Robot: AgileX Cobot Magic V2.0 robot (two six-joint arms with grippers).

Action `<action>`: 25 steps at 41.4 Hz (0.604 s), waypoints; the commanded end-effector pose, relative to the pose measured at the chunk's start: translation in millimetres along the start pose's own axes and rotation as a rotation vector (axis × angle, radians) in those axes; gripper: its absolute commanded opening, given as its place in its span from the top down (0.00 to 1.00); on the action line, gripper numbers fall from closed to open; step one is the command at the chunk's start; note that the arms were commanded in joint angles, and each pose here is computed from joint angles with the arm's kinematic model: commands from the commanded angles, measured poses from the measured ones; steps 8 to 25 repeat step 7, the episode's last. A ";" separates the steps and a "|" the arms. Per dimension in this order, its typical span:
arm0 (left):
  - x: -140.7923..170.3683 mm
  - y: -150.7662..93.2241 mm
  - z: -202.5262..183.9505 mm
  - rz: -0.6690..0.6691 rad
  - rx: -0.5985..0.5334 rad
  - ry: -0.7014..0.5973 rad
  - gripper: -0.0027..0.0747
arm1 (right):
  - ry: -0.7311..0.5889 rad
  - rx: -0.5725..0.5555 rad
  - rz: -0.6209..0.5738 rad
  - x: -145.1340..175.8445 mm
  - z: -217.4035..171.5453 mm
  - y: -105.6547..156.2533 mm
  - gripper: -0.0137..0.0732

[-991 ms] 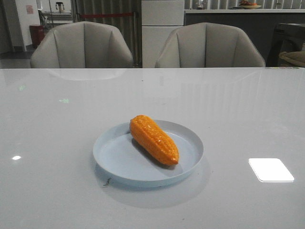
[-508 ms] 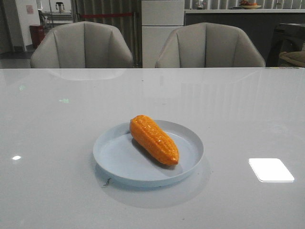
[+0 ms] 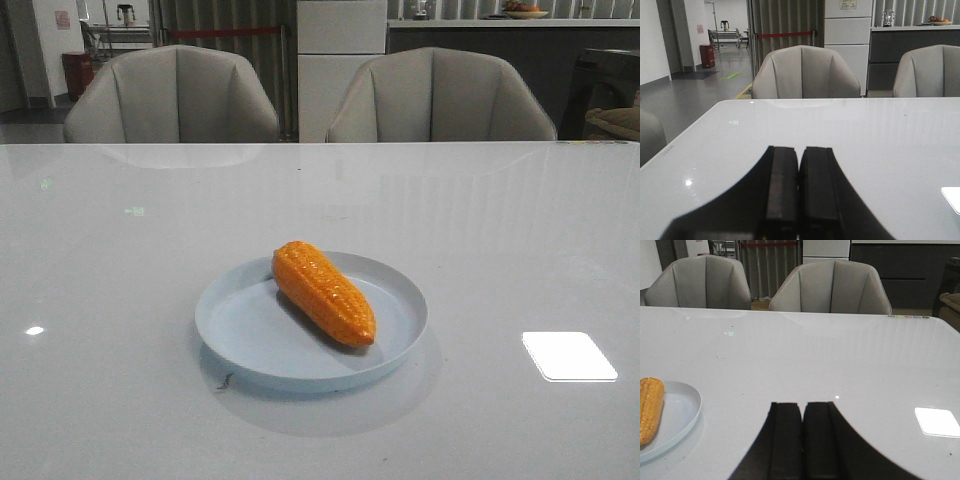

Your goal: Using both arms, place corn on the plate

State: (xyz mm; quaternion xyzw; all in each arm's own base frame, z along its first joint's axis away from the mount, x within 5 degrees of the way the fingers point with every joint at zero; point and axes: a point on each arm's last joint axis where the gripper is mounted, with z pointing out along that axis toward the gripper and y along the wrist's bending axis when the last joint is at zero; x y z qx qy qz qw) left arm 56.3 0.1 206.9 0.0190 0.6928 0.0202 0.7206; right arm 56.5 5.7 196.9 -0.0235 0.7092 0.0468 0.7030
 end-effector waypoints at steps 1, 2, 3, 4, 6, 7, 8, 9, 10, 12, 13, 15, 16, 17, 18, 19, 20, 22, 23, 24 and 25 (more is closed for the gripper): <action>4.1 -0.7 -0.2 -0.009 0.005 -0.060 0.85 | -0.128 -0.001 -0.002 -16.4 -3.5 0.3 0.78; 4.1 -0.7 -0.2 -0.009 0.005 -0.060 0.85 | -0.128 -0.001 -0.002 -16.4 -3.5 0.3 0.78; 4.1 -0.7 -0.2 -0.009 0.005 -0.060 0.85 | -0.128 -0.001 -0.002 -16.4 -3.5 0.3 0.78; 4.1 -0.7 -0.2 -0.009 0.005 -0.060 0.85 | -0.128 -0.001 -0.002 -16.4 -3.5 0.3 0.78; 4.1 -0.7 -0.2 -0.009 0.005 -0.060 0.85 | -0.128 -0.001 -0.002 -16.4 -3.5 0.3 0.78; 4.1 -0.7 -0.2 -0.009 0.005 -0.060 0.85 | -0.128 -0.001 -0.002 -16.4 -3.5 0.3 0.78; 4.1 -0.7 -0.2 -0.009 0.005 -0.060 0.85 | -0.128 -0.001 -0.002 -16.4 -3.5 0.3 0.78; 4.1 -0.7 -0.2 -0.009 0.005 -0.060 0.85 | -0.128 -0.001 -0.002 -16.4 -3.5 0.3 0.78; 4.1 -0.7 -0.2 -0.009 0.005 -0.060 0.85 | -0.128 -0.001 -0.002 -16.4 -3.5 0.3 0.78; 4.1 -0.7 -0.2 -0.009 0.005 -0.060 0.85 | -0.128 -0.001 -0.002 -16.4 -3.5 0.3 0.78; 4.1 -0.7 -0.2 -0.009 0.005 -0.060 0.85 | -0.128 -0.001 -0.002 -16.4 -3.5 0.3 0.78; 4.1 -0.7 -0.2 -0.009 0.005 -0.060 0.85 | -0.128 -0.001 -0.002 -16.4 -3.5 0.3 0.78; 4.1 -0.7 -0.2 -0.009 0.005 -0.060 0.85 | -0.128 -0.001 -0.002 -16.4 -3.5 0.3 0.78; 4.1 -0.7 -0.2 -0.009 0.005 -0.060 0.85 | -0.128 -0.001 -0.002 -16.4 -3.5 0.3 0.78; 4.1 -0.7 -0.2 -0.009 0.005 -0.060 0.85 | -0.128 -0.001 -0.002 -16.4 -3.5 0.3 0.78; 4.1 -0.7 -0.2 -0.009 0.005 -0.060 0.85 | -0.128 -0.001 -0.002 -16.4 -3.5 0.3 0.78; 4.1 -0.7 -0.2 -0.009 0.005 -0.060 0.85 | -0.128 -0.001 -0.002 -16.4 -3.5 0.3 0.78; 4.1 -0.7 -0.2 -0.009 0.005 -0.060 0.85 | -0.128 -0.001 -0.002 -16.4 -3.5 0.3 0.78; 4.1 -0.7 -0.2 -0.009 0.005 -0.060 0.85 | -0.128 -0.001 -0.002 -16.4 -3.5 0.3 0.78; 4.1 -0.7 -0.2 -0.009 0.005 -0.060 0.85 | -0.128 -0.001 -0.002 -16.4 -3.5 0.3 0.78; 4.1 -0.7 -0.2 -0.009 0.005 -0.060 0.85 | -0.128 -0.001 -0.002 -16.4 -3.5 0.3 0.78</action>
